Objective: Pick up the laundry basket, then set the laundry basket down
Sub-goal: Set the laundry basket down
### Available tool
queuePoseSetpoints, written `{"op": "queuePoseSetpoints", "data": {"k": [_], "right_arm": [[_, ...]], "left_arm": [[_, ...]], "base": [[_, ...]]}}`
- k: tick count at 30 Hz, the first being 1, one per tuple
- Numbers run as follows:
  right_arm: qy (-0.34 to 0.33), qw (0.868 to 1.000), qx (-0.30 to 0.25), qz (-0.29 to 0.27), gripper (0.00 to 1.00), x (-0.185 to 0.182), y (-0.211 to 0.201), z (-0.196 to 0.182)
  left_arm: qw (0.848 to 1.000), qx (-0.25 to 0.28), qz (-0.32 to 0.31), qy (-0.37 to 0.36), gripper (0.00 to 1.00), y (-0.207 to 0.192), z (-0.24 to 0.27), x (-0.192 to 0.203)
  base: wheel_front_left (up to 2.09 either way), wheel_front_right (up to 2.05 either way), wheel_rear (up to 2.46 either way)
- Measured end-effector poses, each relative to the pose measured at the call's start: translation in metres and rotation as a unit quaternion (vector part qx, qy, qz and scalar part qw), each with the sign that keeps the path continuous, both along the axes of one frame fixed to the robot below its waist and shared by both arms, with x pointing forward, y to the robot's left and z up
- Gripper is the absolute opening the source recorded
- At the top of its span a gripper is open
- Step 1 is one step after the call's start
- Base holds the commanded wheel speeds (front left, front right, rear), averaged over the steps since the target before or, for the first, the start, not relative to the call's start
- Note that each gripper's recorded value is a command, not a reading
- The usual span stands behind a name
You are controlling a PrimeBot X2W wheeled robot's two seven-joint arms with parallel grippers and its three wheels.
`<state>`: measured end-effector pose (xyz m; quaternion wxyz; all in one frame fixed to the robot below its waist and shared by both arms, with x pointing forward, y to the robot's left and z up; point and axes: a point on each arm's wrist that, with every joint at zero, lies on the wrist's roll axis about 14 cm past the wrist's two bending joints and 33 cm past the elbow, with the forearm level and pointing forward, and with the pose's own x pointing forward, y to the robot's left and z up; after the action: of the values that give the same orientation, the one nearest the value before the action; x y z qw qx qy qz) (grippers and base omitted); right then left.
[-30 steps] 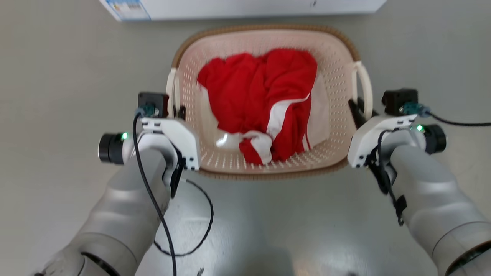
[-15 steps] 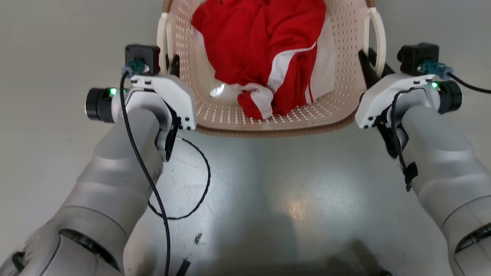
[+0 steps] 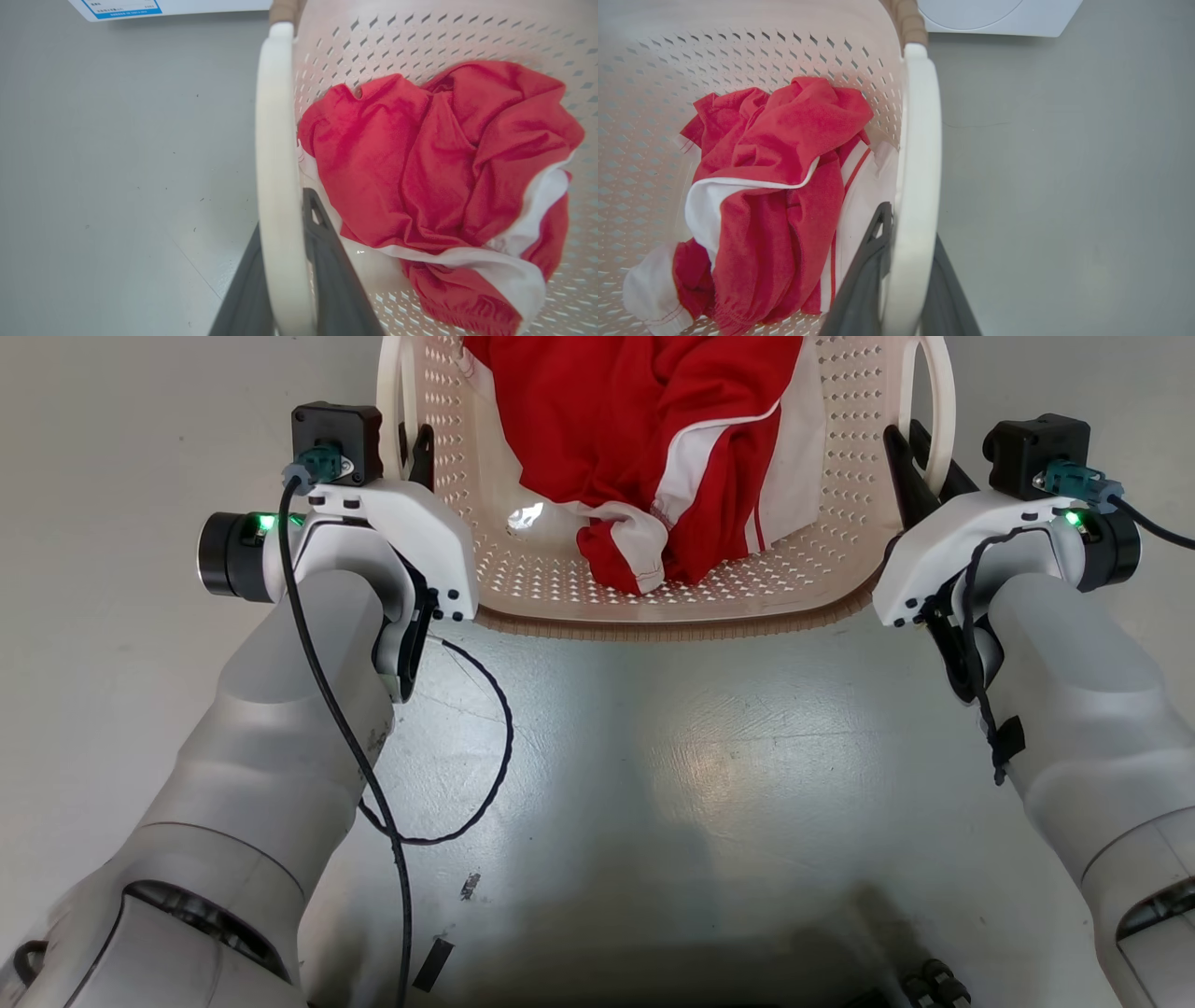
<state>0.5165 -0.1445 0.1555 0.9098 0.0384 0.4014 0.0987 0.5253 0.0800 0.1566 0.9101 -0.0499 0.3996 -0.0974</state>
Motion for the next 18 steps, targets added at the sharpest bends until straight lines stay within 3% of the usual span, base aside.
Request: {"op": "queuePoseSetpoints", "data": {"k": [18], "right_arm": [[0.003, 1.0, -0.002, -0.003, 0.0, -0.0017, 0.0017, -0.0061]], "left_arm": [[1.0, 0.005, 0.004, 0.008, 0.0, 0.0031, -0.0079, -0.0033]], "base": [[0.0, 0.0, 0.0]]}}
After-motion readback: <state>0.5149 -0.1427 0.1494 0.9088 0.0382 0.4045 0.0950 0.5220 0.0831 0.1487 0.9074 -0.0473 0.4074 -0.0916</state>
